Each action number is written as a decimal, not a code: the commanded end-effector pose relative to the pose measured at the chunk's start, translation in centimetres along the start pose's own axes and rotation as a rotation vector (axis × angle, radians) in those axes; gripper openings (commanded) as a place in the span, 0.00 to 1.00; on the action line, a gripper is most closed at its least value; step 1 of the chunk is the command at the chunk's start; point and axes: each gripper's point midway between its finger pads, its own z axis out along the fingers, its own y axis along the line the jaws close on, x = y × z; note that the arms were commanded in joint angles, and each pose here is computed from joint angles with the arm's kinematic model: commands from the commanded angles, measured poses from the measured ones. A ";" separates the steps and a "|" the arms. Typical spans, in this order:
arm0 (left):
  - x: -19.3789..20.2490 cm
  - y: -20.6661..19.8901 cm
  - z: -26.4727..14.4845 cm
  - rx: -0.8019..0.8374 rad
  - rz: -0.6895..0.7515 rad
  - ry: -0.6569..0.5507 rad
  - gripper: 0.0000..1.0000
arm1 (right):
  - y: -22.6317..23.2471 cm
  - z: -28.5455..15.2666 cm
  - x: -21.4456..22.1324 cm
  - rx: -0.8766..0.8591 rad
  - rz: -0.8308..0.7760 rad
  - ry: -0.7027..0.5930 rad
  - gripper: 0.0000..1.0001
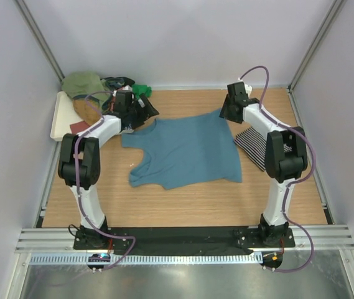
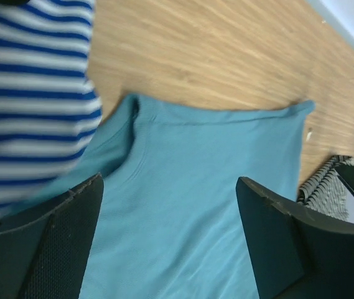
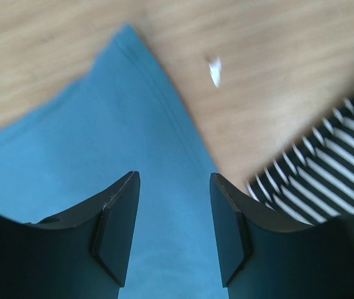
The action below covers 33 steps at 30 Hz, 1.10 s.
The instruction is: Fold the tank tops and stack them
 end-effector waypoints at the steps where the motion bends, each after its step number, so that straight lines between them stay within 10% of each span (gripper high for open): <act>1: -0.7 -1.2 -5.3 -0.067 0.133 -0.071 0.89 | -0.5 -5.2 -1.9 -0.029 0.047 -0.105 0.55; 12: 5.6 6.3 -18.3 -0.310 0.038 -0.246 1.00 | -7.9 -12.8 7.4 0.023 0.137 -0.097 0.52; 20: 14.2 10.6 -19.5 -0.290 -0.075 -0.065 0.84 | -9.4 -14.1 14.3 -0.022 0.286 0.007 0.44; 33: 16.6 12.3 -19.0 -0.262 -0.170 -0.074 0.67 | -11.4 -12.6 20.0 0.024 0.326 0.099 0.38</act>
